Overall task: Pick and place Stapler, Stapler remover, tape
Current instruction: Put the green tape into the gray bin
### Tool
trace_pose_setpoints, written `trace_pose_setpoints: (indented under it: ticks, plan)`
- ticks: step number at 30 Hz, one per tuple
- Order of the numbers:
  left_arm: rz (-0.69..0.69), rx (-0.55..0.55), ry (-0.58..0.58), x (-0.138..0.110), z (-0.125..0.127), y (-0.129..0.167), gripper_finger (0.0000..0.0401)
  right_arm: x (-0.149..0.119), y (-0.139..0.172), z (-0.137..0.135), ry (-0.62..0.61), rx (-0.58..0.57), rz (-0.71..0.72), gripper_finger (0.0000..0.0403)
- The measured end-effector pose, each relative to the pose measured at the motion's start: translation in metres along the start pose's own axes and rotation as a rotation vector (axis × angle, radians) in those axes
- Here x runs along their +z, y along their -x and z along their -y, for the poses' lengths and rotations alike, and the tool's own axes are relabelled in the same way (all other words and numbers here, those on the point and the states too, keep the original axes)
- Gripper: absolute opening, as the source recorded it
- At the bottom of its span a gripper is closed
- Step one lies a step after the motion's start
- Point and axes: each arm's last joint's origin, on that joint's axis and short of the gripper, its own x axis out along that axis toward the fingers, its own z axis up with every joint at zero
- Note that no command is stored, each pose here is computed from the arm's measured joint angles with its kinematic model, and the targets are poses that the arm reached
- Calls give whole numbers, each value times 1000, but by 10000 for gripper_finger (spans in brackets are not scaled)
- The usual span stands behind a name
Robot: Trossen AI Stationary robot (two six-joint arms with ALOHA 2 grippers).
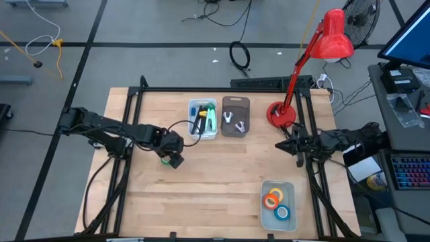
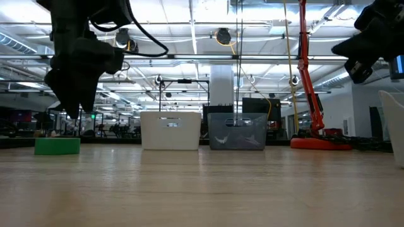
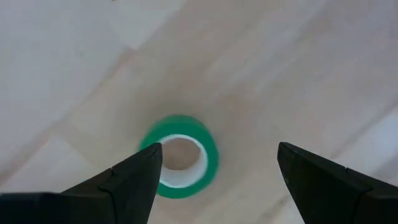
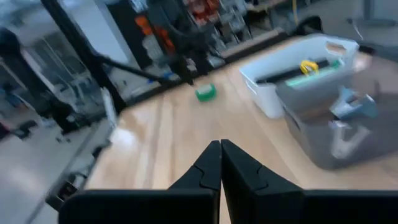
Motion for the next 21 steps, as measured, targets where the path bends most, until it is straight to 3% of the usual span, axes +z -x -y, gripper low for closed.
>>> trace_pose_setpoints:
  ticks: [21]
  plan:
    - [-40,112,134,-9,7,-18,324,-9,-8,2,-9,14,32,0]
